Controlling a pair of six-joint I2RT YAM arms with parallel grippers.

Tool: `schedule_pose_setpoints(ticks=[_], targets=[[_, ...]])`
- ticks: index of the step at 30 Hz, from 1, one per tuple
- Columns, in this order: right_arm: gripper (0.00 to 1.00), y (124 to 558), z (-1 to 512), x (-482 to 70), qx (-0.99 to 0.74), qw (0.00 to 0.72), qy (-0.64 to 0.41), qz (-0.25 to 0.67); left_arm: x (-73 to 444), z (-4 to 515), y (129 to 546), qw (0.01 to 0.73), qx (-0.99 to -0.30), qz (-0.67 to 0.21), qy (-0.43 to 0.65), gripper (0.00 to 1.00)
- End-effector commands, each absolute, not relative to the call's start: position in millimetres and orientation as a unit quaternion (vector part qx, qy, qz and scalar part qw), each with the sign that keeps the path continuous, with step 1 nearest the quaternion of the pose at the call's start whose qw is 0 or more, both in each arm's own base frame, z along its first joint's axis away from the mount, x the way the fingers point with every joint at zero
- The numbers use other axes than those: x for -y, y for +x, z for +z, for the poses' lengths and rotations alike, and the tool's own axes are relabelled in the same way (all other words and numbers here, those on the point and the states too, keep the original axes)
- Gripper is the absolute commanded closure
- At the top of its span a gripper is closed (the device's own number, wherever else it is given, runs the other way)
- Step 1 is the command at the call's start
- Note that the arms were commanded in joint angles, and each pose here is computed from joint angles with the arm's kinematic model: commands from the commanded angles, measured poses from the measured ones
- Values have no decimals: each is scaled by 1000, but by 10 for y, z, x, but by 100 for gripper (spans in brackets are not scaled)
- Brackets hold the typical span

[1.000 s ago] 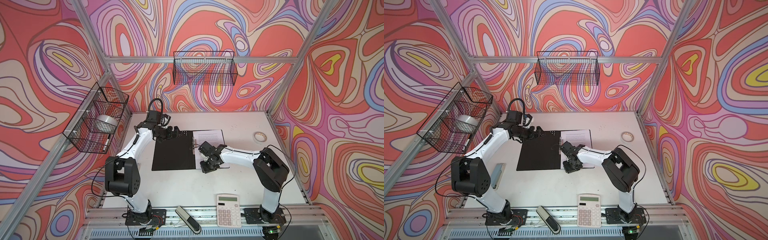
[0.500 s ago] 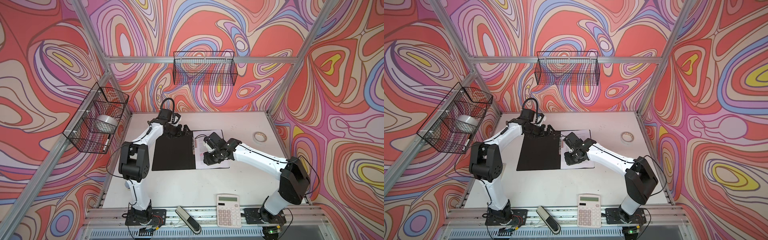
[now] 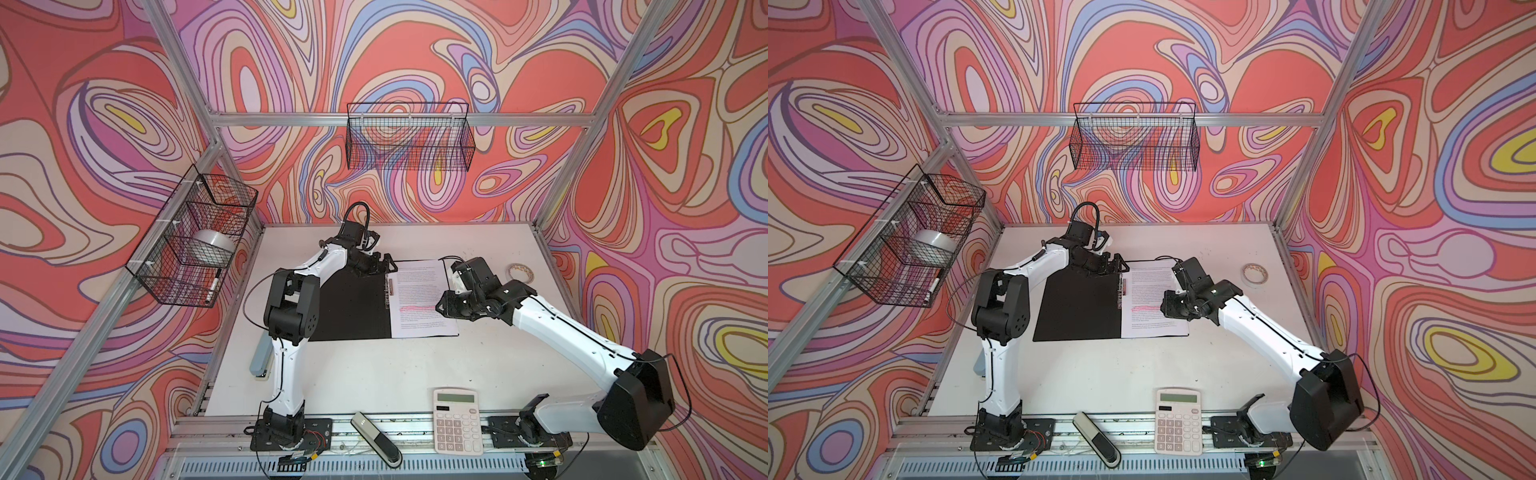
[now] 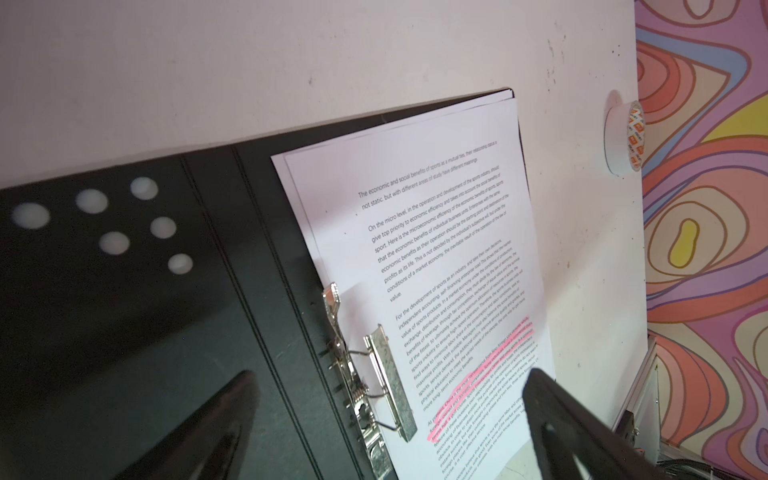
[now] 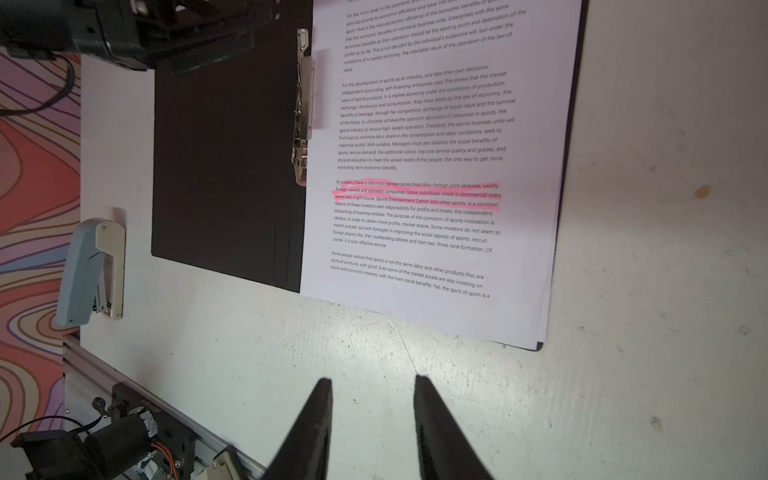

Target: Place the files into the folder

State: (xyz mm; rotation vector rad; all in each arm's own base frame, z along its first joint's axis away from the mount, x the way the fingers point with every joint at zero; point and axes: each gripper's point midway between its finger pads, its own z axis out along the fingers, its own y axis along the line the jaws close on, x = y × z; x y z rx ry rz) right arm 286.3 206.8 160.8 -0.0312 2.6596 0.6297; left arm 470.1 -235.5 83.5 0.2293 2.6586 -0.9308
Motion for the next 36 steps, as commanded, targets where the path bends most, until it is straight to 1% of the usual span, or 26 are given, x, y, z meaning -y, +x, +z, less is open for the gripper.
schedule_pose_setpoints(ticks=[1,5,24,36], targets=[[65,2906,1644,-2060,-949,207,-7,239,2405,796,4787,162,-926,-330,81,0],[65,2979,1646,-1990,-946,211,6,245,2428,738,4823,158,-926,-334,78,0],[65,3023,1465,-1939,-946,195,21,260,2538,615,4878,138,-918,-366,60,0],[65,3017,1409,-1955,-946,187,20,263,2673,665,4898,120,-901,-414,41,0]])
